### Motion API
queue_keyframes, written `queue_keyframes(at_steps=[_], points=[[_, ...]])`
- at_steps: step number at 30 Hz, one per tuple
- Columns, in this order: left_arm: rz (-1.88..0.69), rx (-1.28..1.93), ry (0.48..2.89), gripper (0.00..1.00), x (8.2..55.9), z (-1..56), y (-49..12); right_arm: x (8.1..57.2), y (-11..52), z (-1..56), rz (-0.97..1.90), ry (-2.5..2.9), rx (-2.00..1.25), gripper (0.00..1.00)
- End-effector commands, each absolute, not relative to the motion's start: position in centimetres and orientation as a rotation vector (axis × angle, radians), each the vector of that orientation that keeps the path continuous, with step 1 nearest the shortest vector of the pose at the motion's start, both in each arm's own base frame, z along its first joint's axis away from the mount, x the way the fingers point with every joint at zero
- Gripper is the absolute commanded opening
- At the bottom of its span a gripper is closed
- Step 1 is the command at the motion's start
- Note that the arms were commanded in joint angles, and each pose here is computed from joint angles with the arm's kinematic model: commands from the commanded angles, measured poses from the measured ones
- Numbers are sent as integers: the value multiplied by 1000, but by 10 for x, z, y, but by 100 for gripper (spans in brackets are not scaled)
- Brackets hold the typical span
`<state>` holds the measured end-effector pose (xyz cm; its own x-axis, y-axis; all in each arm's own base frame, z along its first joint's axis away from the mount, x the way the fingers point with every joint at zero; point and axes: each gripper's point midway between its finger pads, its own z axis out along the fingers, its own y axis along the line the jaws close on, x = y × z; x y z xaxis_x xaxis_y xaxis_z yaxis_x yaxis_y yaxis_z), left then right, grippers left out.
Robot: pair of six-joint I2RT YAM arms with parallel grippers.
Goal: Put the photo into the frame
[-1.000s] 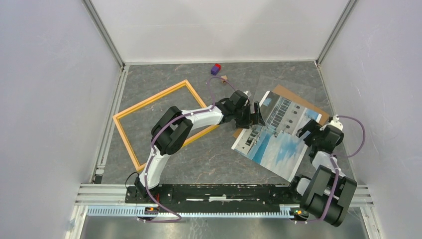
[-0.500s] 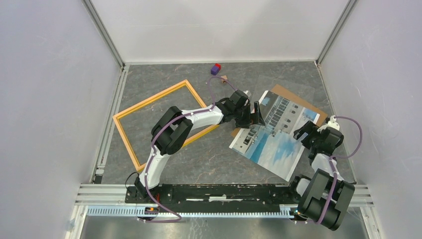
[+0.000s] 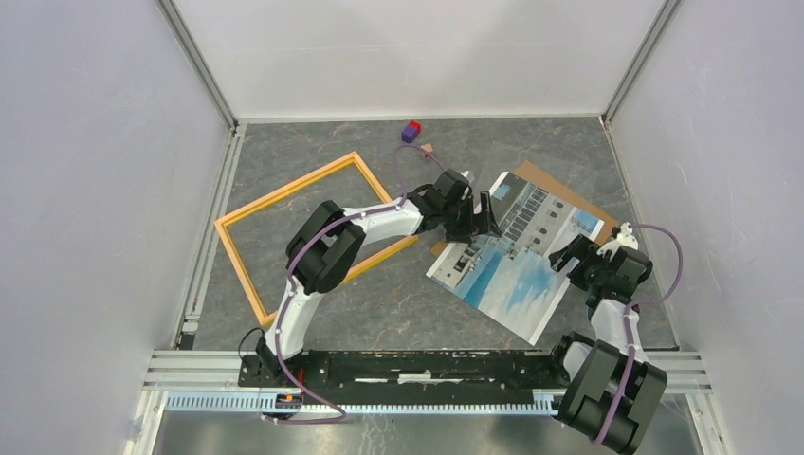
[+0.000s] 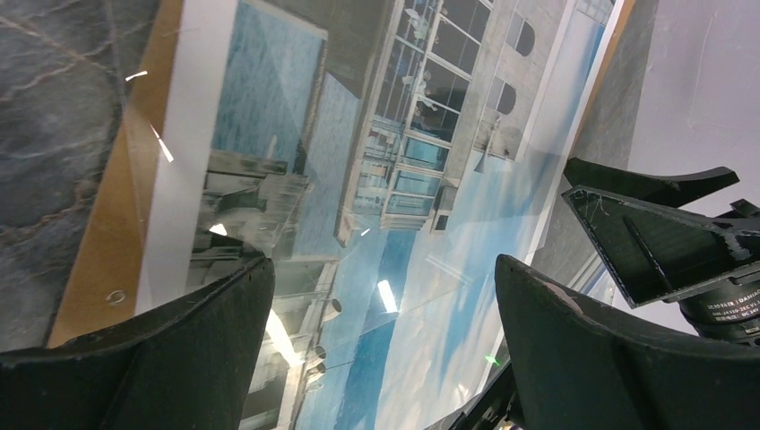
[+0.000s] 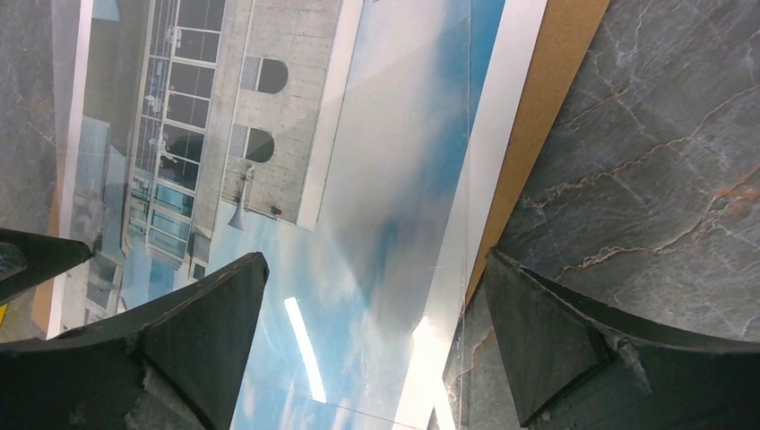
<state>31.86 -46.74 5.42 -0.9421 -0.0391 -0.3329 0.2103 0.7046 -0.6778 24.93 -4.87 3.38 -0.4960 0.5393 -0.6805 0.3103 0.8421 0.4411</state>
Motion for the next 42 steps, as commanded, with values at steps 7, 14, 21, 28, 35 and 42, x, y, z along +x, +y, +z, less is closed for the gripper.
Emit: queue_keyframes(at_steps=[7,14,21,28,35,42], points=[[-1031,77,2636,100,322,34,-437,213,-21,-6,324,2347,665,98],[-1106,24,2634,100,315,22,-440,224,7,16,412,2357,517,98],[-1141,37,2568,100,324,34,-439,225,17,30,482,2333,482,98],[-1110,34,2566,100,335,34,-425,226,30,44,588,2269,517,98],[-1101,35,2555,100,339,32,-421,231,31,60,605,2171,536,98],[-1117,57,2544,100,342,35,-421,231,37,63,649,2145,528,98]])
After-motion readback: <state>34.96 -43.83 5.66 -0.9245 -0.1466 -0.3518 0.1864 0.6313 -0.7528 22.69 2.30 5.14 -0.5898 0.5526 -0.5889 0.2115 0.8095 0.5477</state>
